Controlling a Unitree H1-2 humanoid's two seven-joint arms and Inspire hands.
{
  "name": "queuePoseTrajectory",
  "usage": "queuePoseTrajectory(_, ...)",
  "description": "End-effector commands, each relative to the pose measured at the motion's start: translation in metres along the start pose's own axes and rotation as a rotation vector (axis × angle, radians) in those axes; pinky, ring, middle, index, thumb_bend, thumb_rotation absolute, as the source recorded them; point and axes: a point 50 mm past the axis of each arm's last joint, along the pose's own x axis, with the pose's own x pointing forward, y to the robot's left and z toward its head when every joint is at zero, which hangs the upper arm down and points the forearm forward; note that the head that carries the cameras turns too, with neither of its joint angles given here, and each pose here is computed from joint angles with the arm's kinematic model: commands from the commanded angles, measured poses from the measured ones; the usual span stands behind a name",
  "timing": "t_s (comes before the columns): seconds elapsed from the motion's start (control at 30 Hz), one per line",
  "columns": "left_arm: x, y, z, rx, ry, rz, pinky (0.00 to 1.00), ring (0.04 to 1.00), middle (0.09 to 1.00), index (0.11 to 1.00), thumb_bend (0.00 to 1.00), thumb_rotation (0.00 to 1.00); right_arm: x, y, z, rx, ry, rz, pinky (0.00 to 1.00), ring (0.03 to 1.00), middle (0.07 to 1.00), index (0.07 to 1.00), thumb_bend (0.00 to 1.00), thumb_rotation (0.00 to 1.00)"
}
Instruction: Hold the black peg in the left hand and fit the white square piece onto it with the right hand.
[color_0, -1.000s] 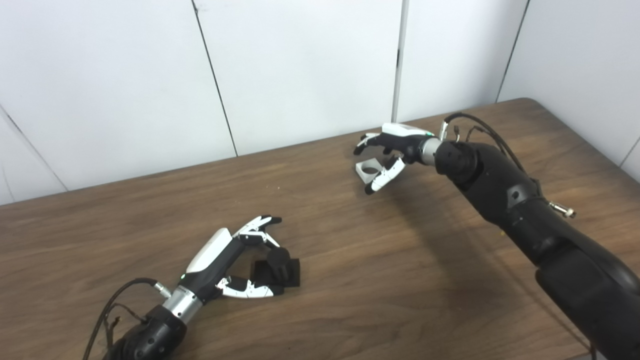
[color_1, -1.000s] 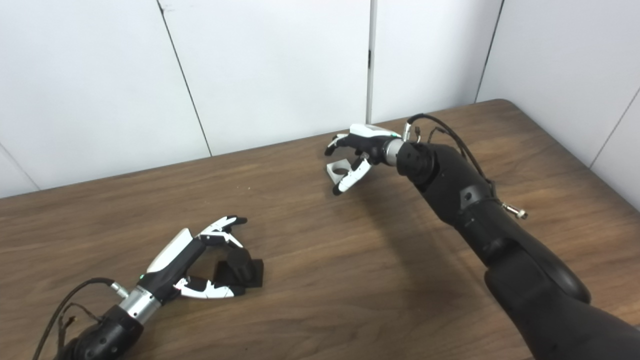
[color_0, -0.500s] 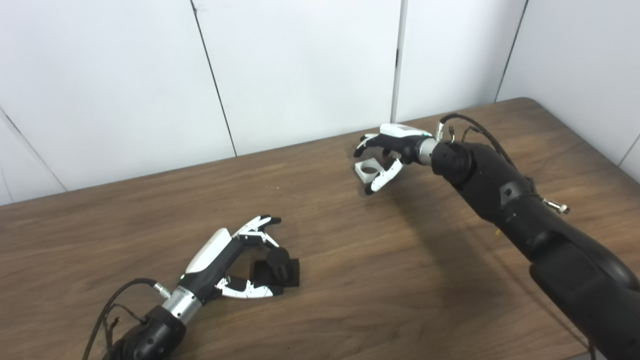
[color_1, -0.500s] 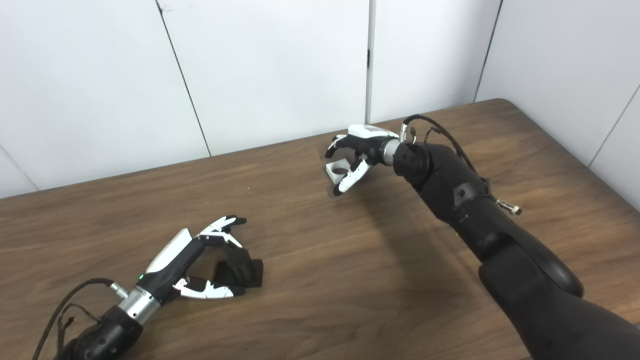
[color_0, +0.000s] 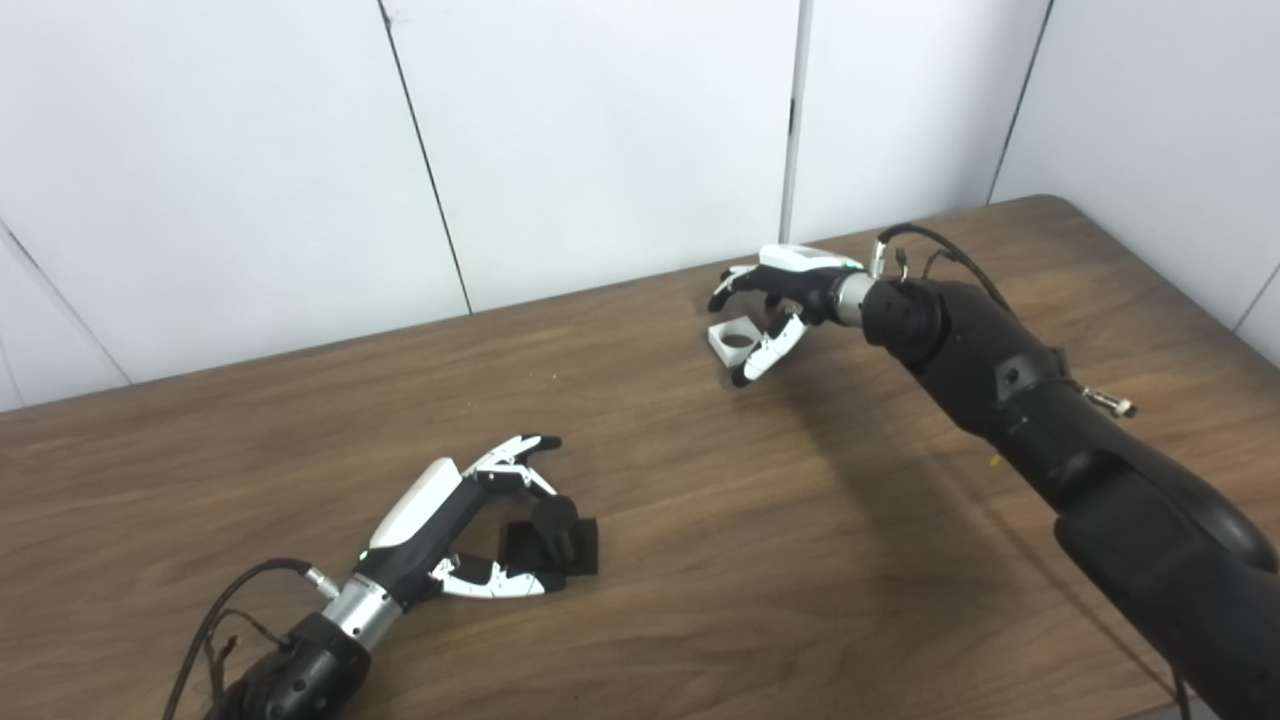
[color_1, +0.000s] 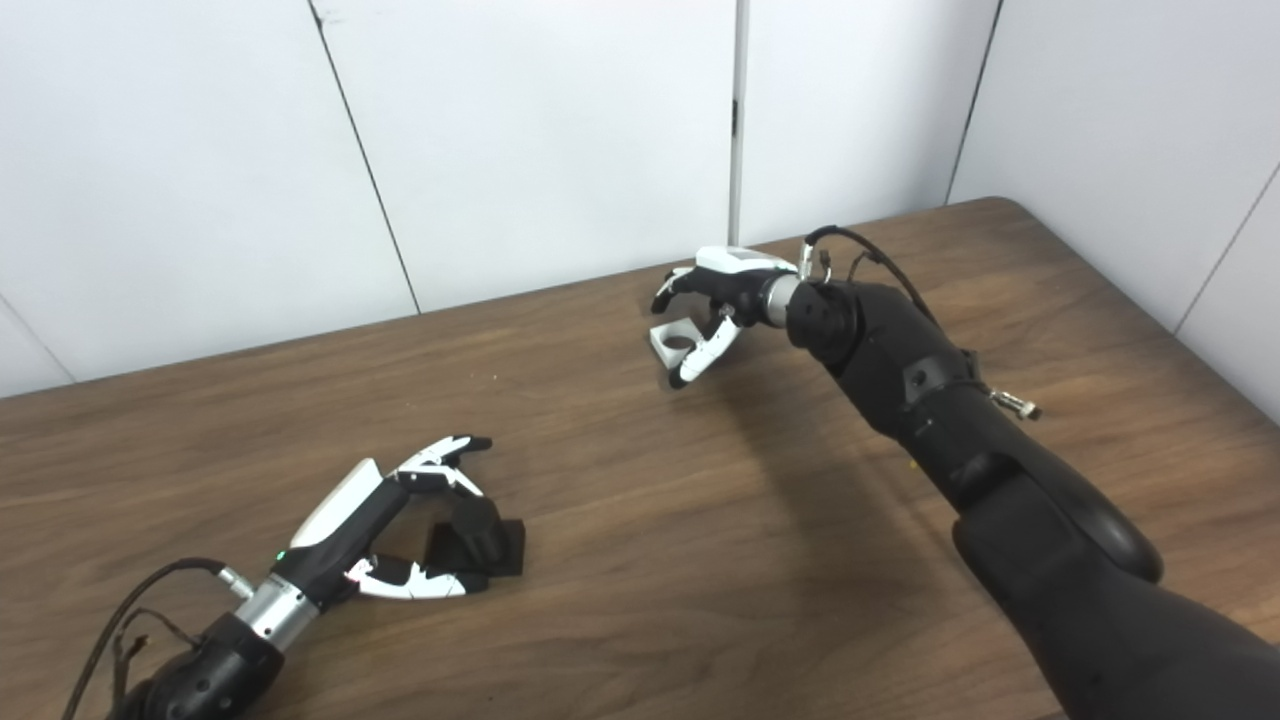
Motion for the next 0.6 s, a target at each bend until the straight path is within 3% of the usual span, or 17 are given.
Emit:
queuePoseTrajectory(0.0, -0.045, -0.042, -0.027, 0.004, 0.148, -0.170, 0.87, 0.953, 0.918, 0.493, 0.52, 0.07, -0.006, -0.024, -0.018, -0.035, 0.070, -0.036, 0.84, 0.963, 0.960, 0.807, 0.71, 0.32)
queuePoseTrajectory(0.57, -0.049, -0.042, -0.024, -0.001, 0.151, -0.169, 0.87, 0.955, 0.919, 0.493, 0.52, 0.07, -0.001, -0.023, -0.035, -0.100, 0.168, 0.014, 0.81, 0.922, 0.926, 0.747, 0.72, 0.34)
